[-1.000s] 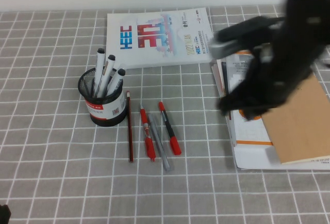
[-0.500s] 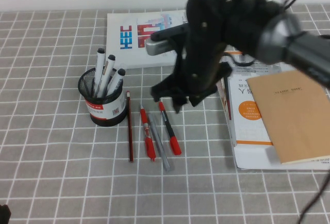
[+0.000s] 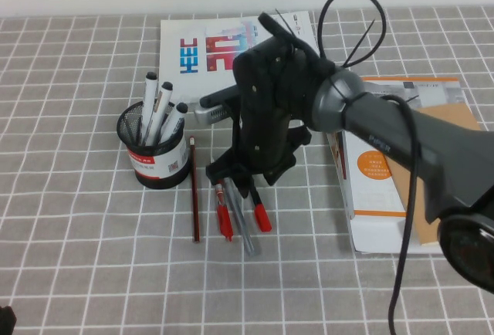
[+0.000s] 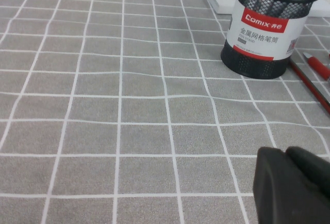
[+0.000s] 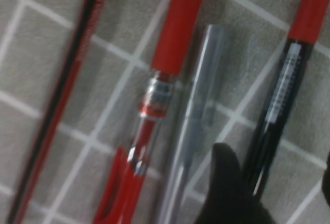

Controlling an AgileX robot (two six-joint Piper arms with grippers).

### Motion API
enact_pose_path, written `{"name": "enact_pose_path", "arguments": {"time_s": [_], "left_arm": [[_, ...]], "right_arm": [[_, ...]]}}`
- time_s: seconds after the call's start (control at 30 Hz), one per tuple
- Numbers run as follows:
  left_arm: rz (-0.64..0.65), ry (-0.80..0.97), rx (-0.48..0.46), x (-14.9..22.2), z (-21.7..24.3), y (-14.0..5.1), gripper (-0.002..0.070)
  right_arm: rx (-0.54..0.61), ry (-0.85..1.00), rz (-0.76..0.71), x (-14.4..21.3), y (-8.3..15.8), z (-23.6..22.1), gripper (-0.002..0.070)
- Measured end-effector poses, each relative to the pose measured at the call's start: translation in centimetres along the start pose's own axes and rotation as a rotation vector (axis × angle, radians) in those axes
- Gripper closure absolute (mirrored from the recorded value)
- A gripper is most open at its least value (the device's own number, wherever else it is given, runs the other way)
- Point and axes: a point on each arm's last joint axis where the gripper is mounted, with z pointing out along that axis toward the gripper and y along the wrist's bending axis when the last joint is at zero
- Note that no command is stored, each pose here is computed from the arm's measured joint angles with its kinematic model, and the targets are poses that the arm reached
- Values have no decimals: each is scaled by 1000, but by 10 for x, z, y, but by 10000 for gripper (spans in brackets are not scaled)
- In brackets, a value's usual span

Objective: Put the pen into the pen holder
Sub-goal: Pick up the pen on the table

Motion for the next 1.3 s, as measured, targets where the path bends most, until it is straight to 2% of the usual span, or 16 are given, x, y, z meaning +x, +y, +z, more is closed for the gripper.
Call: {"name": "enact_pose_path", "arguments": {"time_s": [0.23, 0.37, 0.6, 0.83, 1.0, 1.07, 1.23, 1.3], "left_arm": [[0, 0, 0, 0, 0, 0, 680], [0, 0, 0, 0, 0, 0, 680], [0, 0, 0, 0, 0, 0, 680], [0, 0, 0, 0, 0, 0, 680], [0, 0, 0, 0, 0, 0, 680], [0, 0, 0, 0, 0, 0, 680], [0, 0, 0, 0, 0, 0, 680], [0, 0, 0, 0, 0, 0, 680]], "right_arm": [[33, 4, -30, -1, -2, 9, 382], [35, 3, -40, -1, -3, 9, 448], [10, 9, -31, -1, 0, 9, 633], [0, 2, -37, -1, 4, 5, 681], [0, 1, -65, -1, 4, 5, 678], [0, 1, -77, -1, 4, 5, 643], [-2, 1, -87, -1, 6, 5, 447], [-3, 3, -94, 0, 8, 6, 412]]}}
